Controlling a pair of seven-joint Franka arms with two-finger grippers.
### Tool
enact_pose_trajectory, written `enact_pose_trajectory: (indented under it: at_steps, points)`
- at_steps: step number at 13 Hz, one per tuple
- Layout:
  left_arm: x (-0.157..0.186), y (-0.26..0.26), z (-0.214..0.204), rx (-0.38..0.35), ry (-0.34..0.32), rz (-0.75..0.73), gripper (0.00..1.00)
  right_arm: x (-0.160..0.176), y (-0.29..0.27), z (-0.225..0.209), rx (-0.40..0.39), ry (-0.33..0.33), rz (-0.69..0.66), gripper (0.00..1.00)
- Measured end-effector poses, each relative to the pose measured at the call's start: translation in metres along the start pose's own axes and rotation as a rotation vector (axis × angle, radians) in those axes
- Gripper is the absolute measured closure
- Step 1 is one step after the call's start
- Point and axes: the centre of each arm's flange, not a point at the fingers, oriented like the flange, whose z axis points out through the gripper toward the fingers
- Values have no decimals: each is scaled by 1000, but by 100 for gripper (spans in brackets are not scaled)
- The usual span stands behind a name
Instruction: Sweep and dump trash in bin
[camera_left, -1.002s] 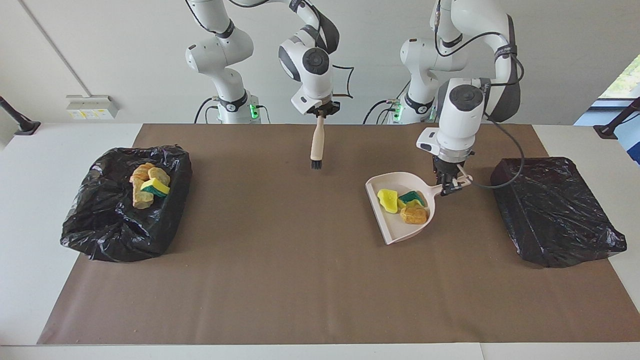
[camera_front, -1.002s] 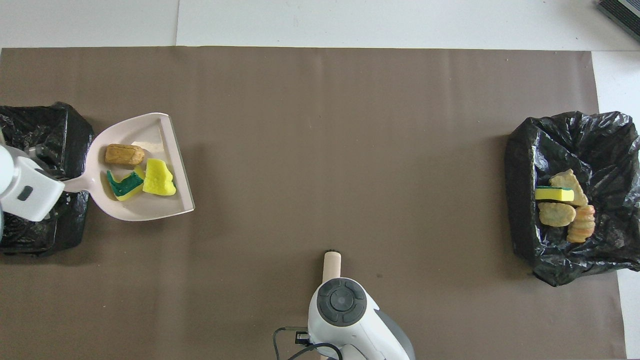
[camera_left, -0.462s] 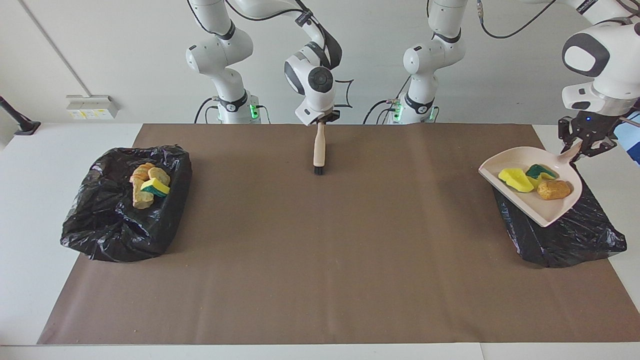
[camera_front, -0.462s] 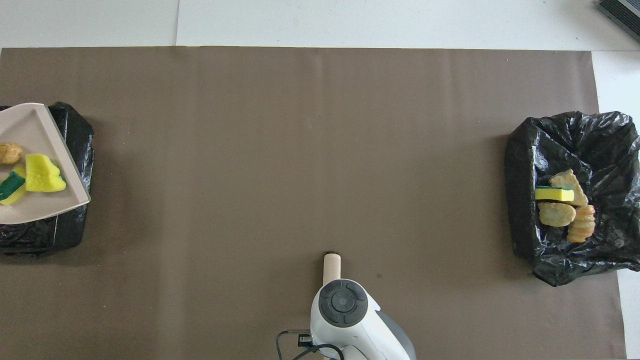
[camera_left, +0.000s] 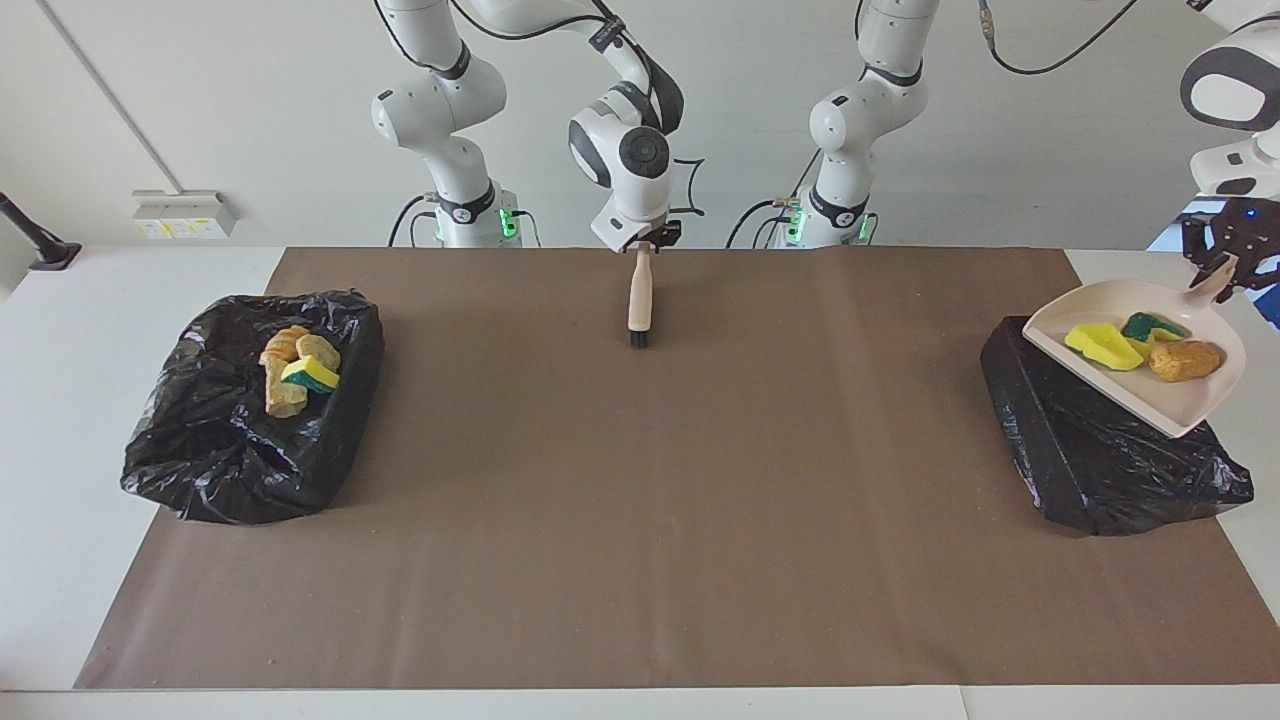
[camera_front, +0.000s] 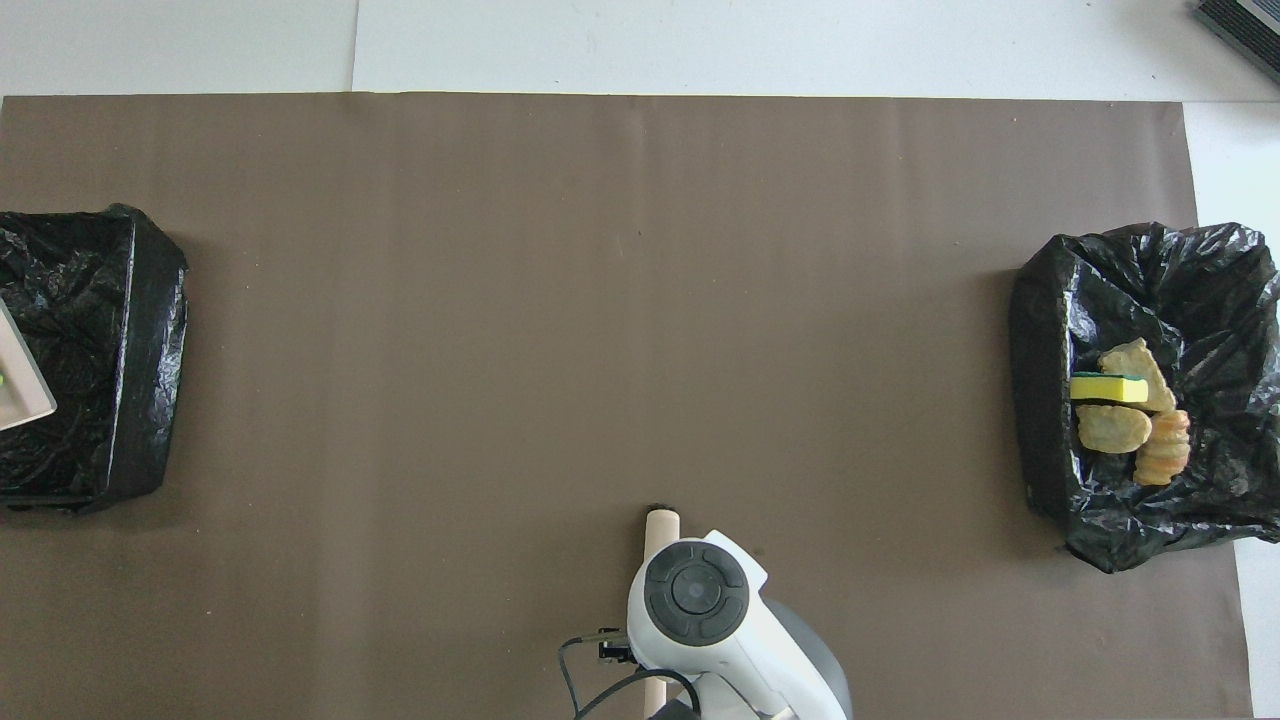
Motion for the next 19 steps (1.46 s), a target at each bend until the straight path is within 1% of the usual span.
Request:
enact_pose_trajectory:
  at_steps: [1,2,3,6,7,8,11,12,15,17,19]
  points:
    - [1,-3,5,11,-36,21,68,10,7,-18,15,33,-2,0]
    - [2,-7,13,21,-77,47,68,19,17,-43,23,78,-12,0]
    - [4,-10,19,28,-102,57,68,25,27,-66,21,115,-27,0]
    - [12,-14,27,40,-135,85,68,42,58,-127,-20,211,-41,0]
    - [14,-15,26,43,-165,109,68,49,69,-142,-22,236,-41,0]
    - [15,-16,24,48,-195,127,68,56,81,-154,-18,250,-45,0]
    - [14,-17,23,55,-239,153,68,73,113,-183,-1,285,-59,0]
    - [13,-18,22,58,-264,169,68,78,125,-195,3,295,-66,0]
    - [10,-23,16,76,-317,200,68,80,158,-235,-2,285,-72,0]
    - [6,-33,5,106,-354,212,68,77,177,-259,-5,276,-57,0]
    - [7,-43,-9,137,-381,224,68,77,192,-272,0,274,-30,0]
